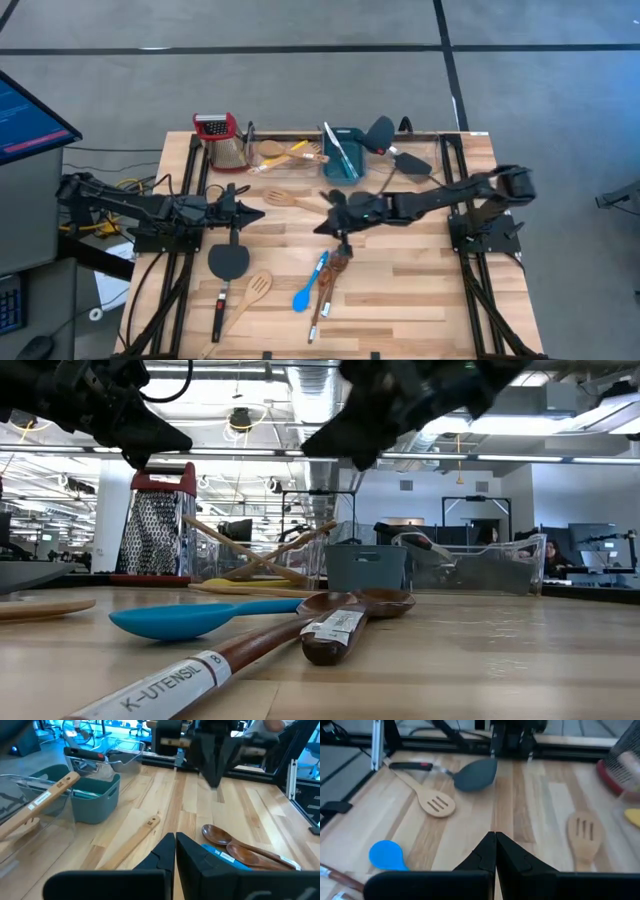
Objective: Pick & Place Kitchen Items
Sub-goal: Put the brown slotted spoon into the left transparent bin
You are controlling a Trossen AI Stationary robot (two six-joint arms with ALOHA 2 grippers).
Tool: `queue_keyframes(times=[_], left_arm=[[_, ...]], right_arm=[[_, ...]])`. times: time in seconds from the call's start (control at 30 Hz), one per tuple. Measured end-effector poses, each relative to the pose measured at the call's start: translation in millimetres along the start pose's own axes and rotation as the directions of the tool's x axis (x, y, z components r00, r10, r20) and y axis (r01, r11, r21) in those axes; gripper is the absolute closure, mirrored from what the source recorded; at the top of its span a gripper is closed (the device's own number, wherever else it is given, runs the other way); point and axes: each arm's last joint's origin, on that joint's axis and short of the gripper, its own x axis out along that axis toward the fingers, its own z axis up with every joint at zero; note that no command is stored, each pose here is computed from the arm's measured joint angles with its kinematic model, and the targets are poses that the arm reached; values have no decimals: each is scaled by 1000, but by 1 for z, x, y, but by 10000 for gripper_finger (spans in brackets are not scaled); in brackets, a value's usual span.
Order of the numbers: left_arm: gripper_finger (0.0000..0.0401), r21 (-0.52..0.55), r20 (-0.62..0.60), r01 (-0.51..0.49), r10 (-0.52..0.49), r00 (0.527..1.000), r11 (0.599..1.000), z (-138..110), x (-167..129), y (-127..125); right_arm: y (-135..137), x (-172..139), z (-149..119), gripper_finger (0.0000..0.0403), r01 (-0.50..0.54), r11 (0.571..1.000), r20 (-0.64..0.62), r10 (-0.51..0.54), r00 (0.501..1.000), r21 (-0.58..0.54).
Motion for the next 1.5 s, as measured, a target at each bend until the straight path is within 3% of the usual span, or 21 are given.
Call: queue_keyframes(times=[0.27,0.6,0.73,0.9,1.13,1.3,1.5], left_arm=[[399,-20,6,-30,30,1000,999,1,1,4],[399,-15,5,-31,31,999,999,1,1,4],[399,-13,5,-31,31,1000,999,1,1,4],[399,-12,5,-33,33,999,999,1,1,4],[399,-64,34,-52,54,998,997,3,1,4],[399,-160,125,1,19,992,987,12,5,-1],[399,-66,78,2,4,997,998,14,21,-9]], right_arm=[[-7,-46,-11,403,59,998,40,-60,997,21],[-10,-87,-59,403,89,974,-28,-85,996,207],[-8,-94,-79,403,96,973,-49,-88,995,209],[-13,-101,-100,403,273,952,-45,-269,962,139],[-23,-101,-105,403,299,937,-41,-297,954,181],[-24,-101,-104,403,303,936,-39,-301,953,179],[-24,-101,-104,403,301,939,-38,-299,953,167]])
